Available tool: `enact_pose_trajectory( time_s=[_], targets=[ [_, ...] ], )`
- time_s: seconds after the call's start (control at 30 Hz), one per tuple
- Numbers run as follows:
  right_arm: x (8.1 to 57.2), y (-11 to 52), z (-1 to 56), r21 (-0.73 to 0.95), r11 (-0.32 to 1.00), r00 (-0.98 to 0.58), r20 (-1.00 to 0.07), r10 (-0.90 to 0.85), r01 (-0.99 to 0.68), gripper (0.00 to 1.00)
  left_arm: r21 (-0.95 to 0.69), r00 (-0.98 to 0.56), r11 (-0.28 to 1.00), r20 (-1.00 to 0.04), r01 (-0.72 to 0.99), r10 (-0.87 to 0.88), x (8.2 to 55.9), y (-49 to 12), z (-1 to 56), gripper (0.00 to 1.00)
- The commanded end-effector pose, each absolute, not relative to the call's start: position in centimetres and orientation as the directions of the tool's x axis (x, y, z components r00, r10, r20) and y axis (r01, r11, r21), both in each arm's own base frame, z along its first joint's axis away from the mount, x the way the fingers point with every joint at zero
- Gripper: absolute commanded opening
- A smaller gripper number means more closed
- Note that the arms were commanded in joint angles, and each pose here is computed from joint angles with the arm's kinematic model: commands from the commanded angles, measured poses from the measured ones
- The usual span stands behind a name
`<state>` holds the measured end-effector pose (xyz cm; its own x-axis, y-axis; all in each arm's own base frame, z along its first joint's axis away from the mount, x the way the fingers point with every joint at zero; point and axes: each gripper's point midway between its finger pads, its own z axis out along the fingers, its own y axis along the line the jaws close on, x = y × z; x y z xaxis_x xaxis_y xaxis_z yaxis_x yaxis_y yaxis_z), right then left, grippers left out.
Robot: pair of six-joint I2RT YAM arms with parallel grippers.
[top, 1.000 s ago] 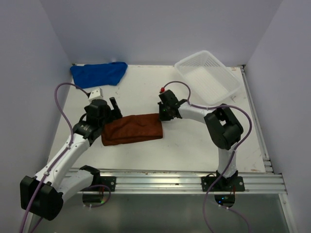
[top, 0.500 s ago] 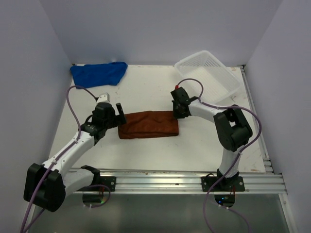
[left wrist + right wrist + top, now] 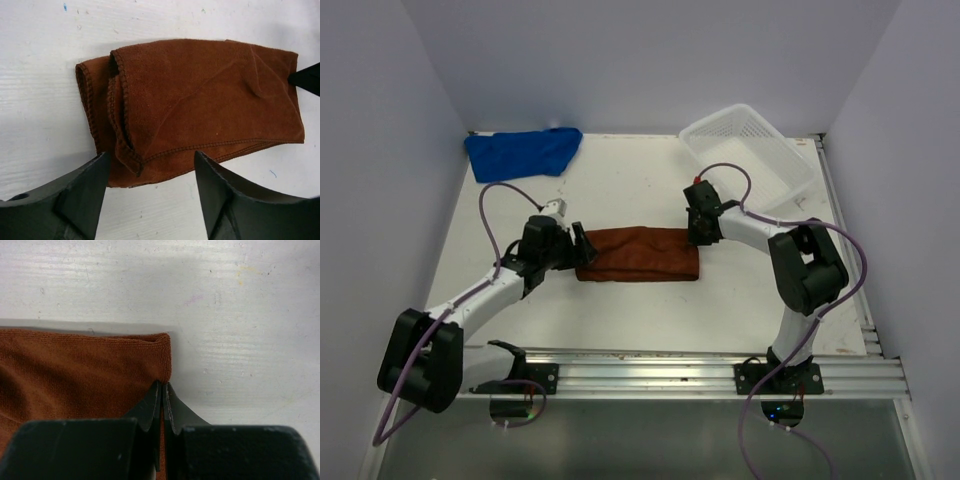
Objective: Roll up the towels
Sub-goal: Fold the towel
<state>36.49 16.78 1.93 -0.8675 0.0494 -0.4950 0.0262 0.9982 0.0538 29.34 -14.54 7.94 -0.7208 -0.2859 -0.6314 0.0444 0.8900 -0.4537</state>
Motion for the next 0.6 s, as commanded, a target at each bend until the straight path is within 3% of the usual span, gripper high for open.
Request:
enact_pose_trajectory(
  time_s=[0.0, 0.23, 0.37, 0.57],
  targets=[
    [35.7, 16.2, 1.8, 0.035, 0.999, -0.871, -0.490, 0.036, 0.021, 0.00, -0.479, -0.726, 0.872, -0.635, 0.104, -0.263, 29.7, -15.8, 7.5, 0.69],
    [35.7, 15.9, 1.3, 0.034, 0.999, -0.875, -0.483, 0.039, 0.026, 0.00, -0.462, -0.731, 0.883, -0.631, 0.086, -0.259, 29.5, -15.3, 6.4, 0.42],
    [35.7, 15.7, 1.3, 0.035, 0.999, -0.875, -0.483, 0.040, 0.026, 0.00, -0.439, -0.731, 0.896, -0.633, 0.068, -0.255, 29.5, -14.8, 5.9, 0.40],
    [35.7, 15.5, 1.3, 0.037, 0.999, -0.877, -0.479, 0.045, 0.031, 0.00, -0.421, -0.737, 0.905, -0.630, 0.059, -0.245, 29.2, -14.4, 5.6, 0.15]
  ],
)
